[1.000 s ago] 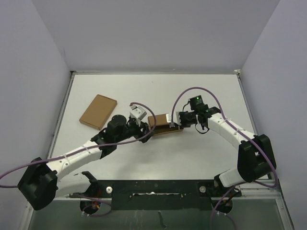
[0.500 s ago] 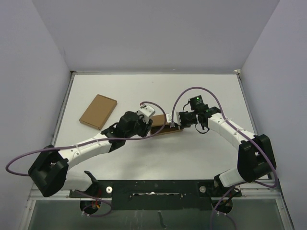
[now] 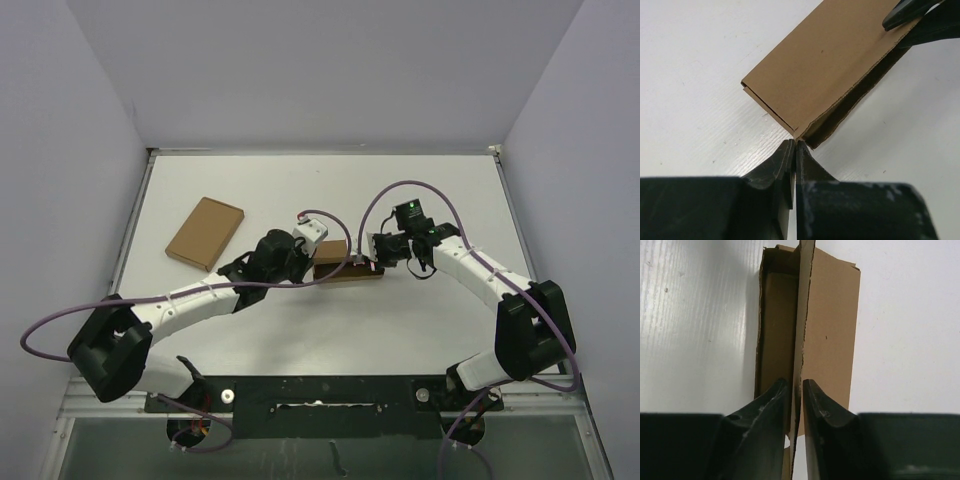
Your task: Fold the paper box
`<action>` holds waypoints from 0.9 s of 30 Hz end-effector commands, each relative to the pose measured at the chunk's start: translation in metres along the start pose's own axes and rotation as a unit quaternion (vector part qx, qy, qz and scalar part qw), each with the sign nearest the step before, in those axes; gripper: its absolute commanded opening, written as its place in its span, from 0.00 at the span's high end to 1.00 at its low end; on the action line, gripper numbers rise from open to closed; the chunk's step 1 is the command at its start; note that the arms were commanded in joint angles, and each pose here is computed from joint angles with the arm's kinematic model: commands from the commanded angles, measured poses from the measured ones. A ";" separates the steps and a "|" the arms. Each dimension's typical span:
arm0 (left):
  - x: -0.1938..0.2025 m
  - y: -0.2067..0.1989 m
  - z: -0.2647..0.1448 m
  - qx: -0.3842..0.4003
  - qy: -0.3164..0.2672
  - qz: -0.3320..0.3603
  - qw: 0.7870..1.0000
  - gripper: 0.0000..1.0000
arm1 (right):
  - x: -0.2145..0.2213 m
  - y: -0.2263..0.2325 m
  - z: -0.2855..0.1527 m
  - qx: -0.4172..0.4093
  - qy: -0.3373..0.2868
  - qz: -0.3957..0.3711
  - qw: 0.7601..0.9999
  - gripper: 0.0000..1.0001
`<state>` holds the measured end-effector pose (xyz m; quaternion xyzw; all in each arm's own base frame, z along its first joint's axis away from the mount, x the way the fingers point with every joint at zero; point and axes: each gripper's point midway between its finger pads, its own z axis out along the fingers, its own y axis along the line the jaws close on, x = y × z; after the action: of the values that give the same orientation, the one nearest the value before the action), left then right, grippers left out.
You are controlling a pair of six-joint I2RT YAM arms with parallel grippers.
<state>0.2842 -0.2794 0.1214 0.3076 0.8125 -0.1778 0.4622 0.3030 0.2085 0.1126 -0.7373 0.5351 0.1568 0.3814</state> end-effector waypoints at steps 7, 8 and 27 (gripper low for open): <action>-0.024 -0.001 0.003 -0.003 -0.027 -0.011 1.000 1.00 | -0.025 -0.020 -0.034 0.033 -0.057 0.045 0.997 0.41; -0.025 -0.001 0.004 -0.003 -0.028 -0.012 1.000 1.00 | -0.028 -0.021 -0.041 0.037 -0.069 0.059 0.995 0.34; -0.026 -0.005 0.002 -0.003 -0.019 -0.022 1.000 1.00 | 0.023 0.015 -0.074 0.098 0.021 0.281 0.955 0.49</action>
<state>0.2837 -0.2814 0.1243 0.2956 0.8186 -0.1802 0.4583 0.2746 0.1440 0.1376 -0.5492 0.7173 0.2122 0.3727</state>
